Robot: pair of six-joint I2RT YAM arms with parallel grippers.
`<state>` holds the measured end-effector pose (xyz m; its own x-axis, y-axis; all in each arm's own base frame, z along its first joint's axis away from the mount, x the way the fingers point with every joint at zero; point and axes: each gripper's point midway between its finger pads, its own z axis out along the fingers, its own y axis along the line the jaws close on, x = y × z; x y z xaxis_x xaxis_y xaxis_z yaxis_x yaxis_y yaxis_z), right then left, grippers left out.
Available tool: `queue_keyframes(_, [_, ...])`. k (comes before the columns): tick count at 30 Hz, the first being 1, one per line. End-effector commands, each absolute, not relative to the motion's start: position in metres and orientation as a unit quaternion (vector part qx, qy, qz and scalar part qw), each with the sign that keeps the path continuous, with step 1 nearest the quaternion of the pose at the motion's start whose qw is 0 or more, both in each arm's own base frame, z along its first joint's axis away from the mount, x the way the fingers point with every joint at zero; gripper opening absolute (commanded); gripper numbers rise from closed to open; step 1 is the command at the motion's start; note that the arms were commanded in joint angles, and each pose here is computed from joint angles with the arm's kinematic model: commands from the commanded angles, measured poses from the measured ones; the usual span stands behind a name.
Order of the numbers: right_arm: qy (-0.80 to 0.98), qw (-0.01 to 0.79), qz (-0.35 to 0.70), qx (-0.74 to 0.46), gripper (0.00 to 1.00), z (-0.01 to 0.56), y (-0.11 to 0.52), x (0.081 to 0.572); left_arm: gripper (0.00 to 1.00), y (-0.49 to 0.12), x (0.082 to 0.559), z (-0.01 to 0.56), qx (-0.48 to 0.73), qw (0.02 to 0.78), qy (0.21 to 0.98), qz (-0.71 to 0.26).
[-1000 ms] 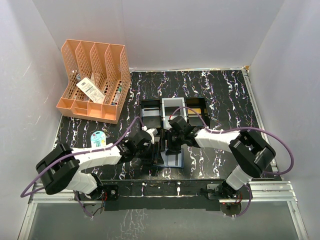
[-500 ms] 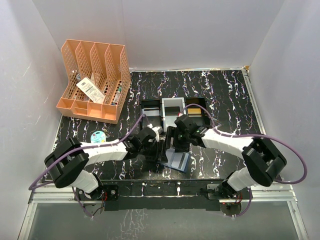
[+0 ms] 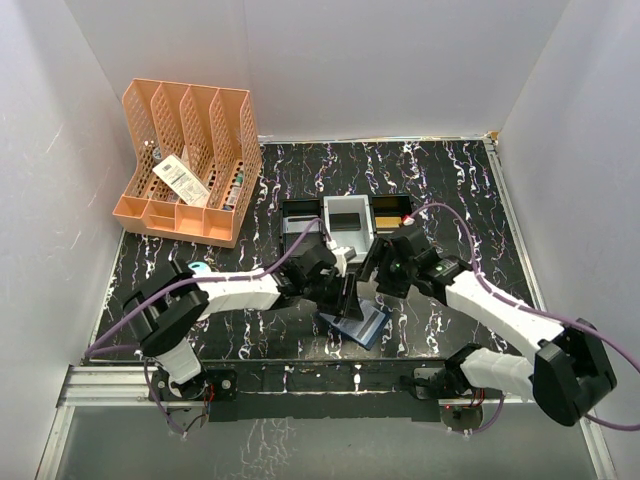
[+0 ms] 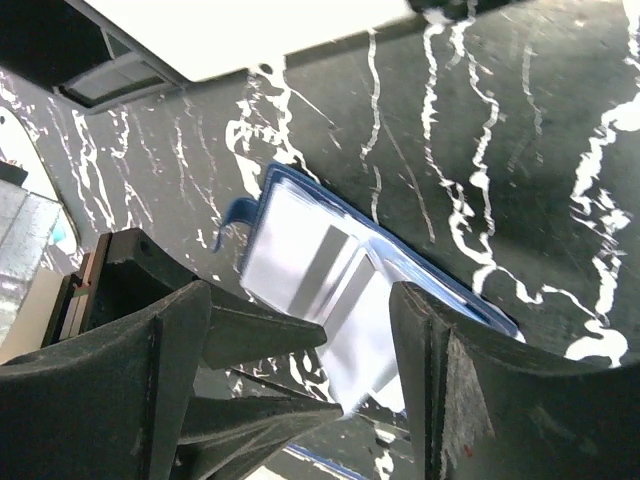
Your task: Take the credit cards out of the card holder
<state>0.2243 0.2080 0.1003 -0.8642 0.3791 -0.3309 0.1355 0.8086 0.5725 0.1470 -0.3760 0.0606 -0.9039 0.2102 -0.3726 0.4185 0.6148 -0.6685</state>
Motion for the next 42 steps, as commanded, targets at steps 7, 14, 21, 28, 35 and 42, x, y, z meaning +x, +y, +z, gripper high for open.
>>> queue_keyframes(7, [0.894,0.222,0.362,0.143,0.54,0.121,0.216,0.206,0.47,-0.380,0.121,0.102,0.232,0.153,0.862,-0.423])
queue_keyframes(14, [0.905,0.165,0.379,0.104,0.47,0.105,0.225,0.183,0.49,-0.307,0.131,0.105,0.128,0.224,0.905,-0.338])
queue_keyframes(21, [0.936,0.154,0.306,0.088,0.60,0.073,0.198,0.166,0.54,-0.264,0.121,0.099,0.076,0.237,0.916,-0.316])
queue_keyframes(28, [0.953,0.128,0.264,0.076,0.61,0.043,0.185,0.155,0.59,-0.240,0.116,0.127,0.063,0.255,0.914,-0.310])
queue_keyframes(35, [0.956,0.130,0.255,0.060,0.61,0.024,0.189,0.165,0.62,-0.239,0.118,0.139,0.077,0.258,0.917,-0.295])
queue_keyframes(42, [0.957,0.137,0.254,0.010,0.54,0.018,0.202,0.187,0.62,-0.242,0.122,0.148,0.074,0.266,0.914,-0.298])
